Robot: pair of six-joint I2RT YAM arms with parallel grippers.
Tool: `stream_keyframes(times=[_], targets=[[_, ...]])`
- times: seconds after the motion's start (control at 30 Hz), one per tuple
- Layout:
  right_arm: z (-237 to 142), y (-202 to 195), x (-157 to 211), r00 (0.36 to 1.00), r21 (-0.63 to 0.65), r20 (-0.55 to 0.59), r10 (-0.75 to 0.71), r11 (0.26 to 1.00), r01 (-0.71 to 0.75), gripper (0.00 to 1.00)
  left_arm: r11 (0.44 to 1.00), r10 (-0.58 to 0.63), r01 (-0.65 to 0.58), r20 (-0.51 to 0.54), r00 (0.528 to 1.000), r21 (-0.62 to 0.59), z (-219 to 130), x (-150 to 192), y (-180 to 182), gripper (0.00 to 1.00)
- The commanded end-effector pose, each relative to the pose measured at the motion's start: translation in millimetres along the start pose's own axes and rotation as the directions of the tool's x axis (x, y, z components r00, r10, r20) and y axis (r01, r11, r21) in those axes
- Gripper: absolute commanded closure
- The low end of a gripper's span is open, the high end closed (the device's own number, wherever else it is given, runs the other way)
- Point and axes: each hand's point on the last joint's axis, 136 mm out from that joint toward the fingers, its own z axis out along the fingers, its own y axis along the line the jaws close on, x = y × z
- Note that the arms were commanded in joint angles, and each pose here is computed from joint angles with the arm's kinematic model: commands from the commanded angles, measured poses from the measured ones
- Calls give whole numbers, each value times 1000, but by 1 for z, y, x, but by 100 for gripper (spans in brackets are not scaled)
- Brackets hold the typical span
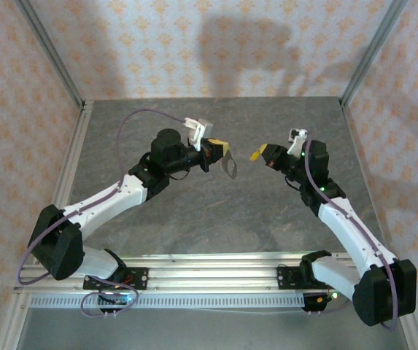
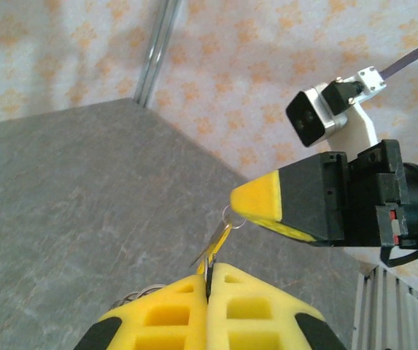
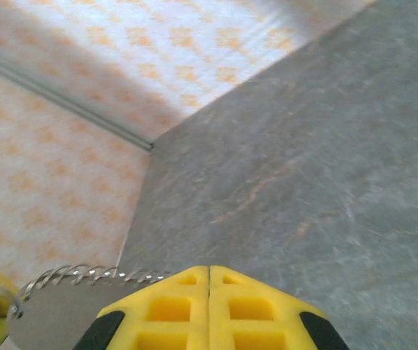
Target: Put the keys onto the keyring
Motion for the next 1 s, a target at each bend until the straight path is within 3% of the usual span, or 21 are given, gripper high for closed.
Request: stream_keyframes(times=[0.0,0.47,0.97], targets=[[-8,49,-22,988,-184,58,-146,971,155,100,996,38,-45,90,995,79,2,-21,-14,100],[-30,114,-25,969,-447,49,-244,862,239,100,984,12,-27,87,996,175,8,-29,-30,100],[-31,116,-5,959,-486,-36,-281,843,228,100,982,9,-27,97,995,188,12,-41,-38,100]])
